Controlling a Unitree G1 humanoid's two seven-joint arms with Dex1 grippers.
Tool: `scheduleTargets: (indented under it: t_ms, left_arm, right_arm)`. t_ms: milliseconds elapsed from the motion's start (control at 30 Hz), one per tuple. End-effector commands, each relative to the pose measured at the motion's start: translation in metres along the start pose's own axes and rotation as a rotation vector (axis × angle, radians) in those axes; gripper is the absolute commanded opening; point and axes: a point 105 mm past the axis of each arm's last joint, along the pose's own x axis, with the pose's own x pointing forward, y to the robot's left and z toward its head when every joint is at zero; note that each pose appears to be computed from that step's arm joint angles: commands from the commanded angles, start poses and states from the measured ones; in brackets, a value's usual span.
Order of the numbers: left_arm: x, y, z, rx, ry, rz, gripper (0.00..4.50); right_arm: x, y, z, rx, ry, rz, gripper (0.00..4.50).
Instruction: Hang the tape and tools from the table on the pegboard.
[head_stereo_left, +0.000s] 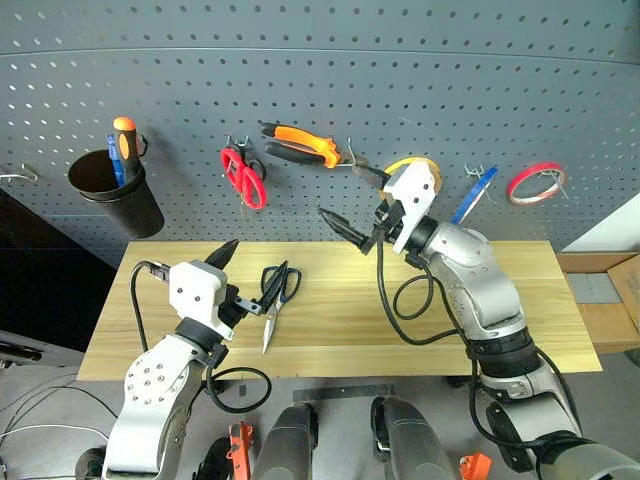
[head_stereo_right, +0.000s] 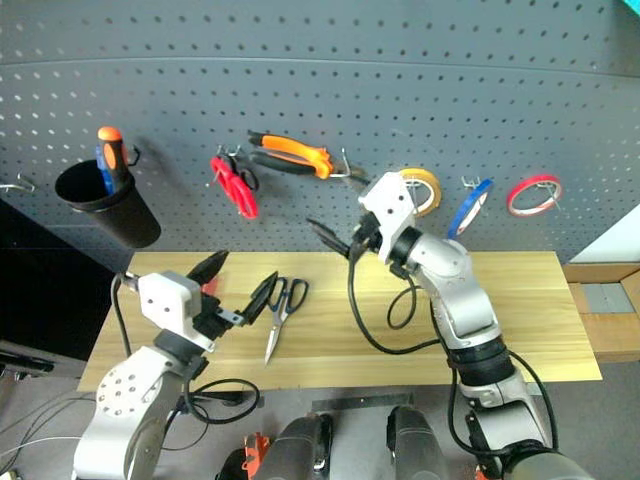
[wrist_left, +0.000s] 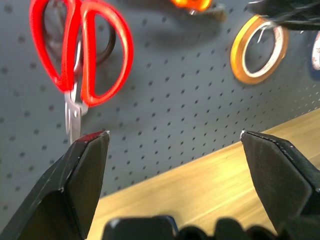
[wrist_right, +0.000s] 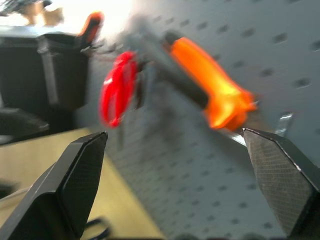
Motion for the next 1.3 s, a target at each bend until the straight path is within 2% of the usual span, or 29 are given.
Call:
scheduleTargets:
  t_ms: [33, 167, 233, 300, 433, 667, 900, 1100, 1300]
  left_arm:
    - [-0.012, 0.014, -0.012, -0.029, 0.061, 0.069, 4.5]
    - [-0.022, 0.019, -0.056, -0.075, 0.312, 0.121, 4.5]
    - [-0.024, 0.024, -0.067, -0.063, 0.377, 0.159, 4.5]
    - [-0.024, 0.022, -0.083, -0.133, 0.47, 0.185, 4.5]
    - [-0.01, 0.019, -0.101, -0.154, 0.61, 0.208, 4.5]
    - [0.01, 0.002, -0.114, -0.152, 0.703, 0.12, 4.5]
    - [0.022, -0.005, -0.13, -0.141, 0.792, 0.156, 4.5]
    - [0.04, -0.01, -0.142, -0.155, 0.814, 0.167, 4.5]
    - [0.037, -0.017, -0.156, -0.199, 0.893, 0.163, 4.5]
  right_arm:
    - [-0.03, 0.039, -0.012, 0.139, 0.125, 0.264, 4.47]
    - [-0.057, 0.057, -0.043, 0.226, 0.304, 0.351, 4.47]
    - [-0.054, 0.055, -0.051, 0.22, 0.321, 0.307, 4.47]
    - [-0.045, 0.049, -0.06, 0.257, 0.309, 0.222, 4.47]
    - [-0.031, 0.041, -0.077, 0.231, 0.325, 0.105, 4.47]
    - [-0.029, 0.044, -0.079, 0.241, 0.315, 0.099, 4.47]
    - [-0.031, 0.044, -0.081, 0.243, 0.321, 0.092, 4.47]
    - [-0.03, 0.044, -0.081, 0.249, 0.315, 0.088, 4.47]
    - [-0.029, 0.041, -0.08, 0.246, 0.311, 0.078, 4.47]
